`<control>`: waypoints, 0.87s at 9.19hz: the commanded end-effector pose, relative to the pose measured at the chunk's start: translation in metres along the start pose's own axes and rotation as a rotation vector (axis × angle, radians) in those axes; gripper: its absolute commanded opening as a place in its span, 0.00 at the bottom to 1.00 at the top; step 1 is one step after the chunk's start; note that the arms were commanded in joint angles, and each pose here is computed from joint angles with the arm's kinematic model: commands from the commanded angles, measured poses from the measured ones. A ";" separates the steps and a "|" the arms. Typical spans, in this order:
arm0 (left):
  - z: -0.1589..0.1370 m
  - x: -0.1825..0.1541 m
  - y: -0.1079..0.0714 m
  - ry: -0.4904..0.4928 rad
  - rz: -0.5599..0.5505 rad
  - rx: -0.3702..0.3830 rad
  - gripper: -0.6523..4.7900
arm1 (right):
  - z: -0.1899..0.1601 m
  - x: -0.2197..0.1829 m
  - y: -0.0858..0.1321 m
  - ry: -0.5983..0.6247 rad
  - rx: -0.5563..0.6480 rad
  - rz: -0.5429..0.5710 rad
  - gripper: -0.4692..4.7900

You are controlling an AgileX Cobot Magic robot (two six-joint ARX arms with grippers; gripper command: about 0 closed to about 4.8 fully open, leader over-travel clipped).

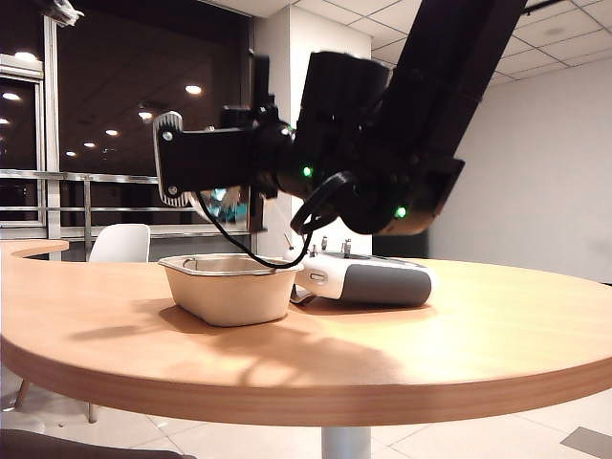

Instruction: Pick up the box filled with clips, pour some clips from it into the rectangular paper box, and then put the clip box back on the table.

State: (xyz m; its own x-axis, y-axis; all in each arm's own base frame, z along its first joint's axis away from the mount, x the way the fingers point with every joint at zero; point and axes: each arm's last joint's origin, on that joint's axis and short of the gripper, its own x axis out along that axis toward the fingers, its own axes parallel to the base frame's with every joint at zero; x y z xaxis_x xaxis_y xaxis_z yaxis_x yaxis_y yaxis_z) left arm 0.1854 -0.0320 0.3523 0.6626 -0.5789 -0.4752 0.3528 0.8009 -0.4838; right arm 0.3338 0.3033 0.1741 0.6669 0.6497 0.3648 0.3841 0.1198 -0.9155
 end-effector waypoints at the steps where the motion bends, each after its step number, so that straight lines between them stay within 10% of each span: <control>1: 0.001 -0.001 -0.001 -0.008 -0.007 0.015 0.11 | -0.002 0.008 -0.019 0.005 -0.052 -0.087 0.08; 7: 0.001 -0.001 -0.001 -0.007 -0.006 0.017 0.11 | 0.006 0.010 -0.033 0.006 -0.290 -0.119 0.09; 8: 0.001 -0.001 -0.001 -0.008 -0.007 0.018 0.11 | 0.005 0.009 -0.032 0.067 0.103 -0.103 0.09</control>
State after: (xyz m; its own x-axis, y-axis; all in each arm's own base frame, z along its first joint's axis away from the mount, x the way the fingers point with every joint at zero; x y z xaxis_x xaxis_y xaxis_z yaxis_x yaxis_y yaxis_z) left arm 0.1855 -0.0320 0.3521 0.6624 -0.5786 -0.4758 0.3570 0.8022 -0.4785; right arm 0.3249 0.3115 0.2004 0.6484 0.6224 0.4384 0.4830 0.1088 -0.8689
